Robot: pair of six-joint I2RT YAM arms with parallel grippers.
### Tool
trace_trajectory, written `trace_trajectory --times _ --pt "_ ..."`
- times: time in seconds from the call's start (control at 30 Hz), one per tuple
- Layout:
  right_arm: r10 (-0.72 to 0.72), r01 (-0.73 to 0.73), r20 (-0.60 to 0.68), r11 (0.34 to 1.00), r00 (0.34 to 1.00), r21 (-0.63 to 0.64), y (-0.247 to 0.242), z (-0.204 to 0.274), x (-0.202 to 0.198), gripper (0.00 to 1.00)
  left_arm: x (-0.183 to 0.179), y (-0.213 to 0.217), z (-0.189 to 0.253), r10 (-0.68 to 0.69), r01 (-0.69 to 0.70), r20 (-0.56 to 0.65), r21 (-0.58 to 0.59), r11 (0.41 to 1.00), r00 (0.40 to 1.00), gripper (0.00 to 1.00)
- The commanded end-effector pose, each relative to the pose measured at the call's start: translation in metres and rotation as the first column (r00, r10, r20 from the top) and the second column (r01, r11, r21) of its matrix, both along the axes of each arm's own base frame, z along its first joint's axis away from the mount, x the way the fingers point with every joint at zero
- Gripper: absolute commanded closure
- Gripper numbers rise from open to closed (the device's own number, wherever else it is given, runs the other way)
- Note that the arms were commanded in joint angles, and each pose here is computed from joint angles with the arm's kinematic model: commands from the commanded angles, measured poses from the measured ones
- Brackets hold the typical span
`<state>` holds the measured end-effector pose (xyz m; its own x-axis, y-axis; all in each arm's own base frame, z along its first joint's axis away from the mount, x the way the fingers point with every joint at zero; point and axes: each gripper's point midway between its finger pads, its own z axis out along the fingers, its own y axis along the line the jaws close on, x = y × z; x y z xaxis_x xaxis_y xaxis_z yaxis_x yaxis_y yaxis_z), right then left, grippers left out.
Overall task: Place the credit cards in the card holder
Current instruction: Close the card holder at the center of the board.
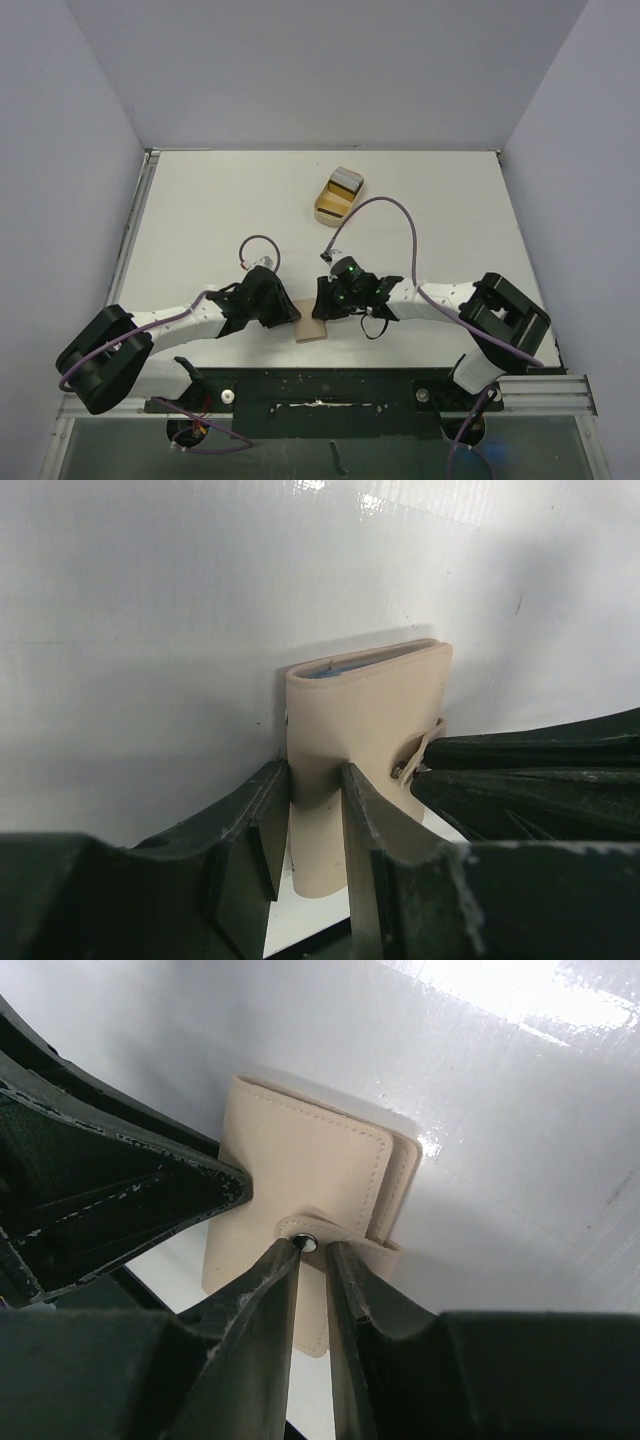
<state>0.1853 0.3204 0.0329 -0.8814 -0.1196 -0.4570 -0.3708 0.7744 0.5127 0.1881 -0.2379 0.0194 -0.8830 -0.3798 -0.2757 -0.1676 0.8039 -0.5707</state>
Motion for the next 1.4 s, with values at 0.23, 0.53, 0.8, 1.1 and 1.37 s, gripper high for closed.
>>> trace_trajectory --times 0.23,0.53,0.8,1.1,1.37 --pt "0.085 -0.085 0.001 0.996 0.996 0.025 0.023 0.01 -0.009 0.8 -0.004 0.011 -0.011 -0.002 0.003 -0.02 0.077 0.997 1.0 0.73" --pt "0.065 -0.065 -0.015 0.997 0.998 -0.028 0.015 0.011 -0.009 0.81 -0.002 0.01 -0.007 -0.002 0.003 -0.016 0.073 0.997 1.0 0.73" --pt "0.024 -0.024 -0.002 0.995 1.0 -0.099 0.001 0.012 -0.005 0.81 -0.003 0.011 -0.003 -0.001 0.001 -0.008 0.068 0.998 1.0 0.73" --pt "0.019 -0.016 0.029 0.996 0.999 -0.087 0.007 0.03 0.0 0.81 0.002 0.005 0.016 -0.002 0.001 0.024 0.028 1.0 1.0 0.73" --pt "-0.059 0.063 0.073 0.996 0.996 -0.056 0.007 0.044 0.013 0.8 0.004 0.007 0.016 0.004 -0.005 0.03 0.029 1.0 1.0 0.73"
